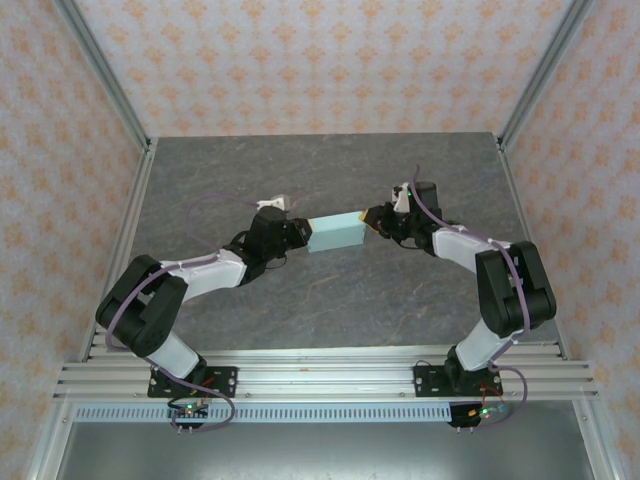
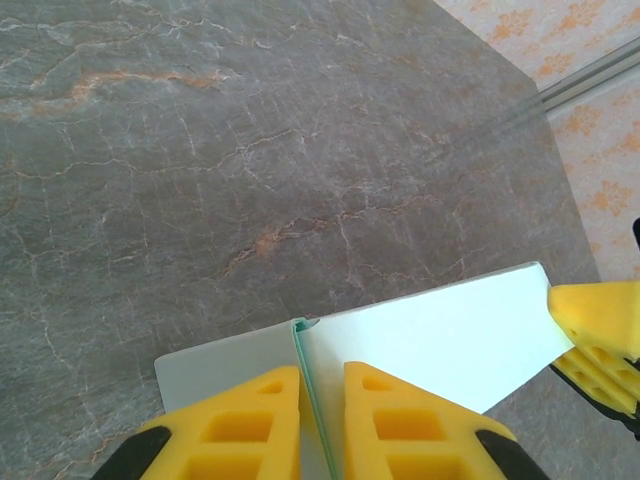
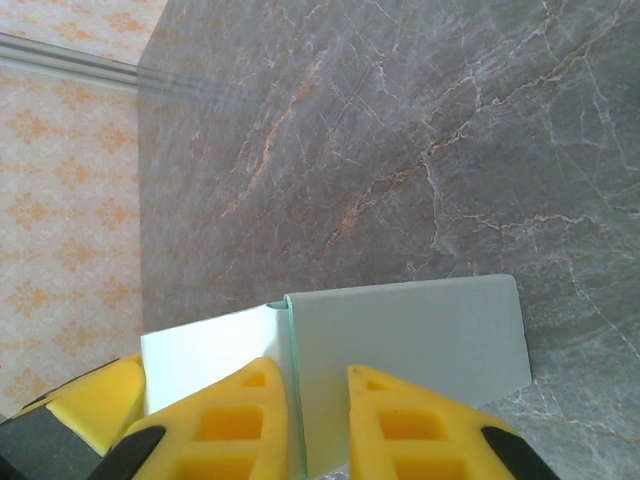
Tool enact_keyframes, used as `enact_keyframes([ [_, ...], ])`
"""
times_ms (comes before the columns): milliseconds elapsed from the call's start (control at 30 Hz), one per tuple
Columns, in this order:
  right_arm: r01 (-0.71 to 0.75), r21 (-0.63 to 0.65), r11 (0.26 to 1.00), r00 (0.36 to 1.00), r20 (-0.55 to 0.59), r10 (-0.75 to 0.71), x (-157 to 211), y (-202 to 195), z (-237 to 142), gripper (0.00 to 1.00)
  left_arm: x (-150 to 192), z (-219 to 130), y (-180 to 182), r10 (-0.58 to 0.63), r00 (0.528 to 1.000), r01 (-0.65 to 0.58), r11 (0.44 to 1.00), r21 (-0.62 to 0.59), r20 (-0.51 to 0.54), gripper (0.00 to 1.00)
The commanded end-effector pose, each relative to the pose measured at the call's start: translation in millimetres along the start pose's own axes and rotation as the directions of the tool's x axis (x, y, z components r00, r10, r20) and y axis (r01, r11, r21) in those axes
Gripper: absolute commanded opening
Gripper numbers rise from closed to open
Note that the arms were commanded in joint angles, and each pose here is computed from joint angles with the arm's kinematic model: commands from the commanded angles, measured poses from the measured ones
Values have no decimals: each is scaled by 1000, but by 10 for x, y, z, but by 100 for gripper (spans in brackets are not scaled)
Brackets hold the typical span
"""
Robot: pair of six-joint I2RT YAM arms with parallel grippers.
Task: Fold the paper box
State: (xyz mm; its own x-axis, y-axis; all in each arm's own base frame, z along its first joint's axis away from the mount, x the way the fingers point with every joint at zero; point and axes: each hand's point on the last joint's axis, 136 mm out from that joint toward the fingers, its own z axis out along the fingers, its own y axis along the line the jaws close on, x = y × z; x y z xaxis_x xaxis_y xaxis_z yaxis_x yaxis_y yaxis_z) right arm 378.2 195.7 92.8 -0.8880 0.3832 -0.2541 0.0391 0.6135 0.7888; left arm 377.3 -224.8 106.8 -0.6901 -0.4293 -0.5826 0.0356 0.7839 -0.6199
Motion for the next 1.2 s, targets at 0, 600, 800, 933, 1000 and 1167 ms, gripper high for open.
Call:
enact_keyframes([
  [0, -134, 414, 901, 957, -183, 226, 976, -1308, -16, 14, 927, -85, 905, -26, 959, -55, 959, -279, -281, 13],
  [600, 115, 157, 981, 986, -135, -94, 332, -46, 53, 22, 518, -45, 228, 44, 975, -69, 992, -107, -217, 22],
  [800, 208, 121, 971, 971, -144, -190, 497, -31, -121, 25, 561, -173, 108, 83, 979, -96, 993, -64, -184, 23],
  [933, 239, 108, 965, 966, -130, -225, 618, -42, -211, 26, 668, -260, 95, 131, 976, -144, 987, -65, -172, 24],
  [1000, 239, 116, 964, 966, -130, -223, 675, -77, -236, 26, 725, -292, 111, 142, 974, -156, 985, -71, -174, 25],
  [1167, 229, 140, 963, 969, -130, -212, 751, -149, -252, 26, 770, -328, 171, 149, 975, -167, 981, -96, -167, 25],
])
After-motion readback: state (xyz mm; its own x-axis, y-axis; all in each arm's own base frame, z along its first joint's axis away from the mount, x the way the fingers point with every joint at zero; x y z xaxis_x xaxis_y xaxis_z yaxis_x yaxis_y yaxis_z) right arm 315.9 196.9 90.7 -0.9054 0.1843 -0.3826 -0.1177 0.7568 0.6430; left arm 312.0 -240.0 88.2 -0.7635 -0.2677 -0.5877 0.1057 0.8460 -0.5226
